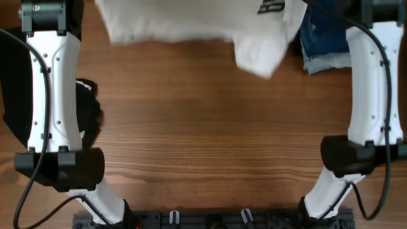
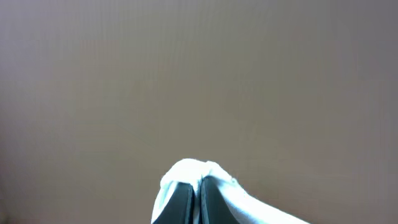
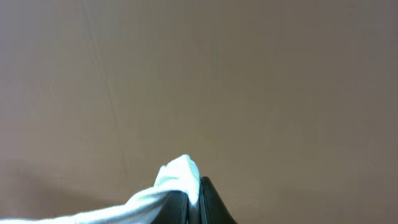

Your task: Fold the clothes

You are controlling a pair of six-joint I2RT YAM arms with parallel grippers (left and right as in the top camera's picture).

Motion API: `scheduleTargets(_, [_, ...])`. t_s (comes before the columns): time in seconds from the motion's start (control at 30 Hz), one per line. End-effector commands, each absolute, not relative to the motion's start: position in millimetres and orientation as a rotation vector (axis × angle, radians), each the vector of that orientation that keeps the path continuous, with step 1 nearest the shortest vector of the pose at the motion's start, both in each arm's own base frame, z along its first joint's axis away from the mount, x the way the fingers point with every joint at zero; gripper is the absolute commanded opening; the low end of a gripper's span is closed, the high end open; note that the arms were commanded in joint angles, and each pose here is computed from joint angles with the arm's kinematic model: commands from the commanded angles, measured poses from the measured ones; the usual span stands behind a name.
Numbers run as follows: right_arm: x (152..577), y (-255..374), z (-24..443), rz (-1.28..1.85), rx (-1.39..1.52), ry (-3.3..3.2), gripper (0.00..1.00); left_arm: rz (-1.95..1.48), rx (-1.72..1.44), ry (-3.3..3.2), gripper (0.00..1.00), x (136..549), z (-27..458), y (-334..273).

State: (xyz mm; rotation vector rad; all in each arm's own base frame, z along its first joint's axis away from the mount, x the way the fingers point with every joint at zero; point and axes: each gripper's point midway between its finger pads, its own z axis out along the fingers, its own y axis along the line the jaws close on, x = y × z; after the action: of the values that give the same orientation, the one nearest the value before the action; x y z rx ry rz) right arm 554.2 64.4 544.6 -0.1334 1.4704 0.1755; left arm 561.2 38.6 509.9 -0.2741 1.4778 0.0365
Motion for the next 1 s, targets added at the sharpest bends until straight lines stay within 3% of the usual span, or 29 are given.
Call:
scheduleTargets(0.0, [520.0,60.1,600.9,0.138,-0.142,1.322,0.04,0.06,-0.239,1.325,0.04,524.7,576.0,40.4])
scheduleTargets(0.2, [550.5,63.9,565.7,0.128,-0.162,1.391,0.04,0.068,-0.232,1.441,0.04,535.9,544.4,40.2])
scheduleTargets(0.4, [595.6,89.8,461.0,0.226,-0.236,1.657,0.04,0.129,-0.27,1.839,0.04,541.2,436.2,56.6])
scheduleTargets(0.53, [597.1,101.1,433.9,0.251,-0.25,1.744,0.04,0.136,-0.308,1.987,0.04,528.3,400.3,63.2])
scheduleTargets(0.77, [538.0,106.0,439.0,0.32,-0.288,1.887,0.04,0.036,-0.265,2.111,0.04,481.8,399.6,41.5])
scheduleTargets(0.97, [414.3,92.7,420.3,0.393,-0.194,2.235,0.04,-0.071,-0.306,2.387,0.04,406.8,366.0,22.3])
